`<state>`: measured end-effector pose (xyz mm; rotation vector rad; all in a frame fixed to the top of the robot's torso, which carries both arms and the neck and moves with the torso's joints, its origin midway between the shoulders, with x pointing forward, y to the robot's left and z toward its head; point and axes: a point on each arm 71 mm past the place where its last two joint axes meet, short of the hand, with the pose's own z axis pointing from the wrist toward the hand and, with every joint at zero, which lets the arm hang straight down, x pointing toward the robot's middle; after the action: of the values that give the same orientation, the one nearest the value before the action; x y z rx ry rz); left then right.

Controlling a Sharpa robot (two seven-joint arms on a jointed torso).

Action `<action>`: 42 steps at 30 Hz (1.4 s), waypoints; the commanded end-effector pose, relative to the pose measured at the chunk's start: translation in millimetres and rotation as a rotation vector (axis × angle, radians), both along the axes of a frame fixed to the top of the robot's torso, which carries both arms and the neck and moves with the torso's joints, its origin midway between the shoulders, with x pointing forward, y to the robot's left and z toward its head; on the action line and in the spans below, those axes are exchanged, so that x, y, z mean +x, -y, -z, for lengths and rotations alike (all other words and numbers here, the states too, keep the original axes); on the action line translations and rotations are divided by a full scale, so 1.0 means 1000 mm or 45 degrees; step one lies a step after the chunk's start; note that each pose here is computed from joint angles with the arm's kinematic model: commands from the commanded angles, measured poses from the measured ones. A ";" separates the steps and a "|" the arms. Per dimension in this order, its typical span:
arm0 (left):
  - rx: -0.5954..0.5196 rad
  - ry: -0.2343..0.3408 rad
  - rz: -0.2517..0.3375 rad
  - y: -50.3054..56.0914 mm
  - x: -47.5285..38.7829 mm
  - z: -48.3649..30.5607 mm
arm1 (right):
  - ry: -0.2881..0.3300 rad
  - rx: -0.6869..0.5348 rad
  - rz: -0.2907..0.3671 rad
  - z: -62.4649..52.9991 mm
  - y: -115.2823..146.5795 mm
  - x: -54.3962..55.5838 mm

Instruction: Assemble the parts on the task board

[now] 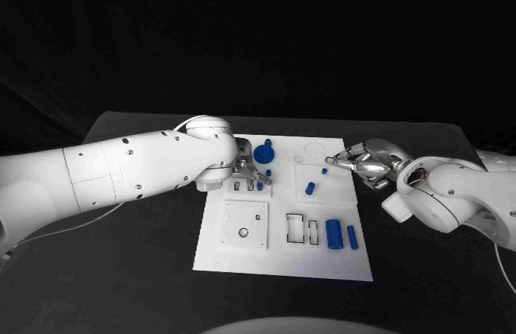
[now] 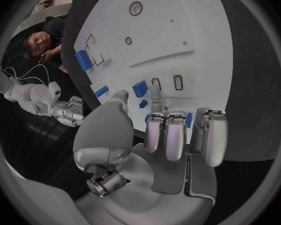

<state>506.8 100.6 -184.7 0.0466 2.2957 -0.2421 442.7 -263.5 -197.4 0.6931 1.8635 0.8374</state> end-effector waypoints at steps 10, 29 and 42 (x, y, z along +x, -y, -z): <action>0.010 -0.053 -0.002 0.005 -0.0030 0.0033 | -0.016 -0.012 -0.027 0.003 -0.003 -0.001; 0.024 -0.049 -0.009 0.007 -0.0040 0.0042 | -0.027 -0.017 -0.029 0.005 -0.003 -0.001; 0.030 -0.054 -0.008 0.006 -0.0027 0.0047 | -0.032 -0.019 -0.029 0.005 -0.003 -0.002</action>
<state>504.8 93.6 -188.3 0.0468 2.3223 -0.2554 441.9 -262.2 -201.5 0.6946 1.8849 0.8306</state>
